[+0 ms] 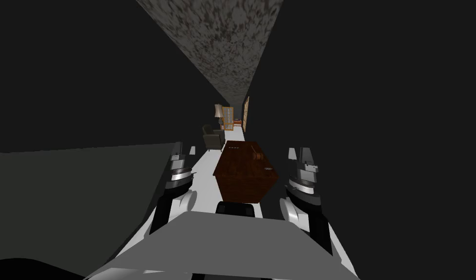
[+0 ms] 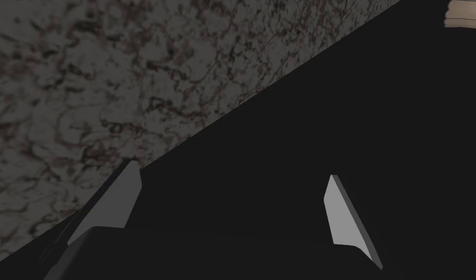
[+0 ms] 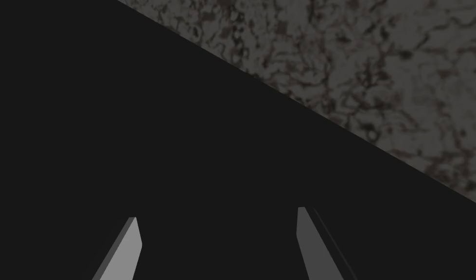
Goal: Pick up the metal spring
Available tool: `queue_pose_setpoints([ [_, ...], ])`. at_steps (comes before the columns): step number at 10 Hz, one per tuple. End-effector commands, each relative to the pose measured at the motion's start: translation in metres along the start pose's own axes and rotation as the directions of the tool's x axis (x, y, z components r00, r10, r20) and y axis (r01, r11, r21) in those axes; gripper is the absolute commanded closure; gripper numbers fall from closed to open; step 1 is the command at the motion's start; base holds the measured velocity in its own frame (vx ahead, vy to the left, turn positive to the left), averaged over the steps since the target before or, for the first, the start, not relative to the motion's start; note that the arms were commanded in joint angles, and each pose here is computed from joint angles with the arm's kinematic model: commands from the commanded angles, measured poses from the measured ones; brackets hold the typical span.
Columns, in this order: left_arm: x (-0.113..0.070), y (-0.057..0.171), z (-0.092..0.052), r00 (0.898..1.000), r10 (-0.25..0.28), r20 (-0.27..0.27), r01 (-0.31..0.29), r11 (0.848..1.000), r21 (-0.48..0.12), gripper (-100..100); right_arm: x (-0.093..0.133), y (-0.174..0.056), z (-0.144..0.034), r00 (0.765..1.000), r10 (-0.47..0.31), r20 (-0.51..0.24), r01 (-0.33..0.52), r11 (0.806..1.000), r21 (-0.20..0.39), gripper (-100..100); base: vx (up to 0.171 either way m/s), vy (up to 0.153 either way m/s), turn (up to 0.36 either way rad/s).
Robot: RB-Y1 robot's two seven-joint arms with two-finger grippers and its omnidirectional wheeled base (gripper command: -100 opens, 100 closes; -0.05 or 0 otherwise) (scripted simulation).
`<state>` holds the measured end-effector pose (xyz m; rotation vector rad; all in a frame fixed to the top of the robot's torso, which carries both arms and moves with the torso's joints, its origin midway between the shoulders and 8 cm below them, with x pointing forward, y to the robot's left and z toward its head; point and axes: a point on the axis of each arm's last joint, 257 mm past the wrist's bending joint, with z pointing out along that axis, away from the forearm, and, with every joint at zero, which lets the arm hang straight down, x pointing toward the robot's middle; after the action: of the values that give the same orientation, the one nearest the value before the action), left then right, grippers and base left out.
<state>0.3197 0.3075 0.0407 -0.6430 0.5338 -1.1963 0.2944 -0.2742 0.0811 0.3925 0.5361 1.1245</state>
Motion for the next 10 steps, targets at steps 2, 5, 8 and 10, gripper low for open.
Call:
queue_pose_setpoints([
  [2, 0.000, 0.000, 0.000, 1.000, 0.000, 0.000, 0.000, 1.000, 0.000, 0, 0.021, 0.003, -0.002, 0.996, 0.013, -0.084, -0.014, 1.000, -0.012, -100, -0.099, 0.022, 0.066],
  [5, 0.000, 0.000, 0.000, 1.000, 0.000, 0.000, 0.000, 1.000, 0.000, 0, 0.040, 0.000, -0.007, 0.988, 0.024, -0.154, -0.027, 1.000, -0.012, -100, -0.122, 0.034, 0.072],
  [8, 0.000, 0.000, 0.000, 1.000, 0.000, 0.000, 0.000, 1.000, 0.000, 0, 0.076, -0.011, -0.023, 0.958, 0.039, -0.284, -0.040, 0.999, 0.004, -100, -0.132, 0.043, 0.103],
  [10, 0.000, 0.000, 0.000, 1.000, 0.000, 0.000, 0.000, 1.000, 0.000, 0, 0.076, -0.011, -0.023, 0.958, 0.039, -0.284, -0.040, 0.999, 0.004, -100, -0.044, 0.018, 0.019],
])
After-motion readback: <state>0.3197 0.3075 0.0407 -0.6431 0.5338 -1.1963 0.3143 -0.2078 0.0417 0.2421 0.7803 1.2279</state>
